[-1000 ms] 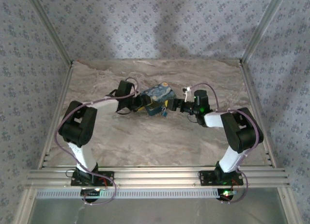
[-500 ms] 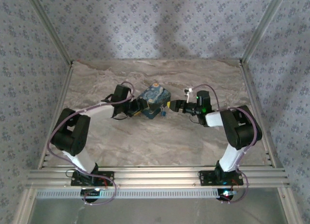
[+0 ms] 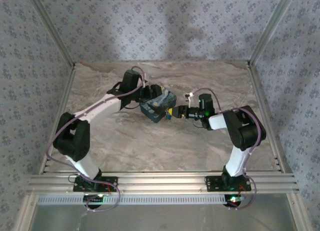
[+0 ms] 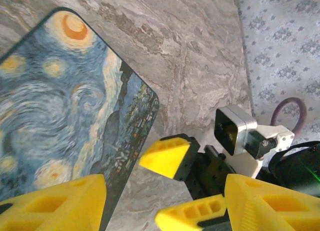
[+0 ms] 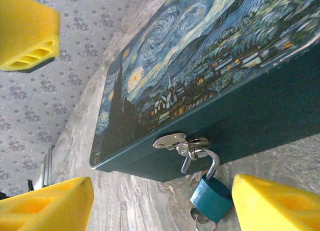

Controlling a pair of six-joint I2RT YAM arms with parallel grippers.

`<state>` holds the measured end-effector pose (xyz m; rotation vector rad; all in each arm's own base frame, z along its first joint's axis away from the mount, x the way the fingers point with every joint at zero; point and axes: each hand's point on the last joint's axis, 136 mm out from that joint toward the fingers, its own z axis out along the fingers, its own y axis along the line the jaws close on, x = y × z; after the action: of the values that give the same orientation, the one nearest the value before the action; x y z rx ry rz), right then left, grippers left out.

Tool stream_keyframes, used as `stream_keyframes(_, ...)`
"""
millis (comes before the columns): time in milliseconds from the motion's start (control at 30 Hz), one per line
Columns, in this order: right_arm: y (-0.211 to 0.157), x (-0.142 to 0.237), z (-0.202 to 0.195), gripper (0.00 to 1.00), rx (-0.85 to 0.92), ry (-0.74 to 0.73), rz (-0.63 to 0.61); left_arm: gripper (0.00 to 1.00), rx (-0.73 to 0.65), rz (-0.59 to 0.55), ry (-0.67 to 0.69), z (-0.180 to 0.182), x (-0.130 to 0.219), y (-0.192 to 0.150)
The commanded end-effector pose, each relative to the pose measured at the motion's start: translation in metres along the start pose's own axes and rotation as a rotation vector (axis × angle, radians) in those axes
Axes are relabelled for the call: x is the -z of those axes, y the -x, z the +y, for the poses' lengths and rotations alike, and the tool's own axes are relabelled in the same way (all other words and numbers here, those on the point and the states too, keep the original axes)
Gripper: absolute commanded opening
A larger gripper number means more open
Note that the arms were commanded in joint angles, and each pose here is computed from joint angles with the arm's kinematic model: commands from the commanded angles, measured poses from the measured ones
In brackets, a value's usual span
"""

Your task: Unlock a padlock with a key

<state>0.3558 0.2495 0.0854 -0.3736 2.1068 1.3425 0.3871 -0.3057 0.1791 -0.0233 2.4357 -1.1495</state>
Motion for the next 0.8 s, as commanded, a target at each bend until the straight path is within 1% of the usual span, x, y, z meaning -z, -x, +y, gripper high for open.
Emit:
stream_keyframes(0, -0.001, -0.008, 0.003, 0.74, 0.029, 0.048, 0.018, 0.64, 0.003, 0.07, 0.011, 0.006, -0.018, -0.011)
stream_keyframes(133, -0.005, -0.015, 0.0, 0.73, 0.025, 0.068, 0.034, 0.62, 0.012, 0.088, 0.027, 0.013, -0.028, -0.014)
stream_keyframes(267, -0.008, -0.021, 0.0, 0.72, 0.029, 0.091, 0.049, 0.62, 0.013, 0.096, 0.069, 0.025, -0.032, -0.018)
stream_keyframes(533, -0.012, -0.031, -0.001, 0.71, 0.038, 0.115, 0.072, 0.62, 0.028, 0.109, 0.096, 0.037, -0.038, -0.025)
stream_keyframes(700, -0.017, -0.036, 0.0, 0.68, 0.041, 0.132, 0.087, 0.62, 0.04, 0.113, 0.098, 0.041, -0.041, -0.026)
stream_keyframes(767, -0.019, -0.037, 0.001, 0.66, 0.037, 0.143, 0.094, 0.62, 0.042, 0.112, 0.097, 0.04, -0.041, -0.026)
